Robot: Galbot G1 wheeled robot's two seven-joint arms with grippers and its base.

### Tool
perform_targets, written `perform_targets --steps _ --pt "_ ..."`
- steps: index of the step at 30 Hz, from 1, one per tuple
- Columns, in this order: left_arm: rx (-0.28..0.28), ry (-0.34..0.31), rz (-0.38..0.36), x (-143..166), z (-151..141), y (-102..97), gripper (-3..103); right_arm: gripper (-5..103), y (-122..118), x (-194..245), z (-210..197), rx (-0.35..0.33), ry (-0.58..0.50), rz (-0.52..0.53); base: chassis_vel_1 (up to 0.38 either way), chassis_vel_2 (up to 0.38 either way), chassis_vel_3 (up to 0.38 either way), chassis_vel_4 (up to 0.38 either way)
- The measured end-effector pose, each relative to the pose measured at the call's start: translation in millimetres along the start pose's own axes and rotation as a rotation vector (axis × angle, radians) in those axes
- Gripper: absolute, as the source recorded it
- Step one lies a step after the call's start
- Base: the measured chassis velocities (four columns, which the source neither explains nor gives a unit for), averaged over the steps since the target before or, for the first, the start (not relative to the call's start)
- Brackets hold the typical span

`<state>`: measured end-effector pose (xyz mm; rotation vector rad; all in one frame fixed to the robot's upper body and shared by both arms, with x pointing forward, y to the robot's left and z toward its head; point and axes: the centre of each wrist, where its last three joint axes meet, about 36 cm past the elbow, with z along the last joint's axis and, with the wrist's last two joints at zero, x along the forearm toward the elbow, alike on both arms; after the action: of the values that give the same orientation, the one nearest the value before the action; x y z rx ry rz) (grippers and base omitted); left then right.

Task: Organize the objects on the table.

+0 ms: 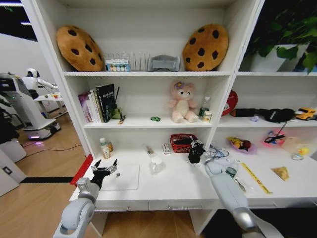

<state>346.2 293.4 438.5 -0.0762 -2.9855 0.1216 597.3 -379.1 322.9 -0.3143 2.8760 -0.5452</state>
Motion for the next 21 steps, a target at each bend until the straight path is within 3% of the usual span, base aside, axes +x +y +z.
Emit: perform_targets --steps 11,21 --pt "0.0 0.0 0.0 0 0 0.0 100 12 -8 14 0 0.004 -0.05 0.029 0.0 0.0 0.0 0.0" --pt "0.0 0.0 0.0 0 0 0.0 100 12 0 23 10 -0.036 -0.038 0.058 0.0 0.0 0.0 0.0"
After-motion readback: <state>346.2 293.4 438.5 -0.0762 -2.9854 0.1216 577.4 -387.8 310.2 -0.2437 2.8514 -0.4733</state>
